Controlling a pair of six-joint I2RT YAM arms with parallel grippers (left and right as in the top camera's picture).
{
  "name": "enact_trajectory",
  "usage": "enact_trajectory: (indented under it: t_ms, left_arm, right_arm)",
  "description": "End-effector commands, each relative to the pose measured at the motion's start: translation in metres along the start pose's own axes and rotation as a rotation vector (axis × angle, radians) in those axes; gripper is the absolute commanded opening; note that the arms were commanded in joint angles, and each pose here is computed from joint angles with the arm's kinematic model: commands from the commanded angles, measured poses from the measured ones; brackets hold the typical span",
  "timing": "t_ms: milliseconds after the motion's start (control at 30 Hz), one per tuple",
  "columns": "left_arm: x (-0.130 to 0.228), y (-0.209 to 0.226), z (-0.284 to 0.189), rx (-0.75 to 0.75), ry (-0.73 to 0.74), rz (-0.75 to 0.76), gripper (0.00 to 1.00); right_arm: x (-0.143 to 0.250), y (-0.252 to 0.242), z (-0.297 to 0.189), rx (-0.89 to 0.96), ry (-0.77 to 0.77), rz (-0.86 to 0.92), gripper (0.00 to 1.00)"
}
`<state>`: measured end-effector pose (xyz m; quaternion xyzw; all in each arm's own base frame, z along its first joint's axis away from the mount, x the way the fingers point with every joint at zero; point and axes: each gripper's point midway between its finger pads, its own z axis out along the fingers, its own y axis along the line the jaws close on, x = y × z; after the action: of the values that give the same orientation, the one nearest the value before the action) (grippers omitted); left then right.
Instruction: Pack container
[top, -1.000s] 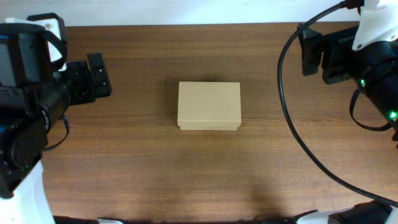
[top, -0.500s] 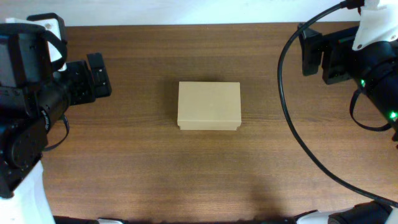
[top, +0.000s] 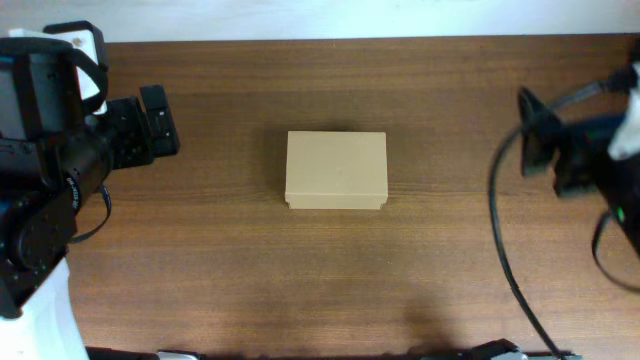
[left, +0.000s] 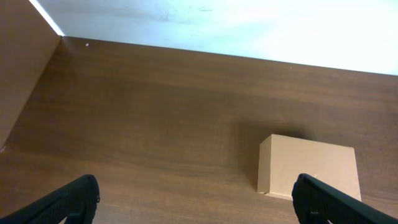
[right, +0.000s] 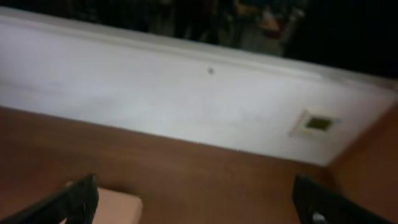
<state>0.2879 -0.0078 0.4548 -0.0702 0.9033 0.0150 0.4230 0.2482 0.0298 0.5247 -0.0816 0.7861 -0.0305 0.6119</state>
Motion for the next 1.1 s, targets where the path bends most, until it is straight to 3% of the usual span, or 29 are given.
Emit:
enact_trajectory:
  t_ms: [0,267,467,800,1067]
  left_arm:
    - [0.0,0.003,-0.001,-0.013,-0.002,0.0,1.0]
    - [0.0,0.003,-0.001,-0.013,-0.002,0.0,1.0]
    - [0.0,0.003,-0.001,-0.013,-0.002,0.0,1.0]
    - [0.0,0.003,-0.001,-0.013,-0.002,0.0,1.0]
    - [0.0,0.003,-0.001,-0.013,-0.002,0.0,1.0]
  right_arm:
    - [0.041,-0.01,0.002,0.05,0.039,0.02,0.99]
    - [0.159,-0.017,-0.003,0.138,0.109,0.041,0.99]
    - [0.246,0.003,0.009,0.099,0.097,0.048,0.99]
    - [0.331,0.029,0.039,0.029,0.073,0.052,0.99]
    - [0.365,0.025,0.054,0.063,0.129,0.063,0.99]
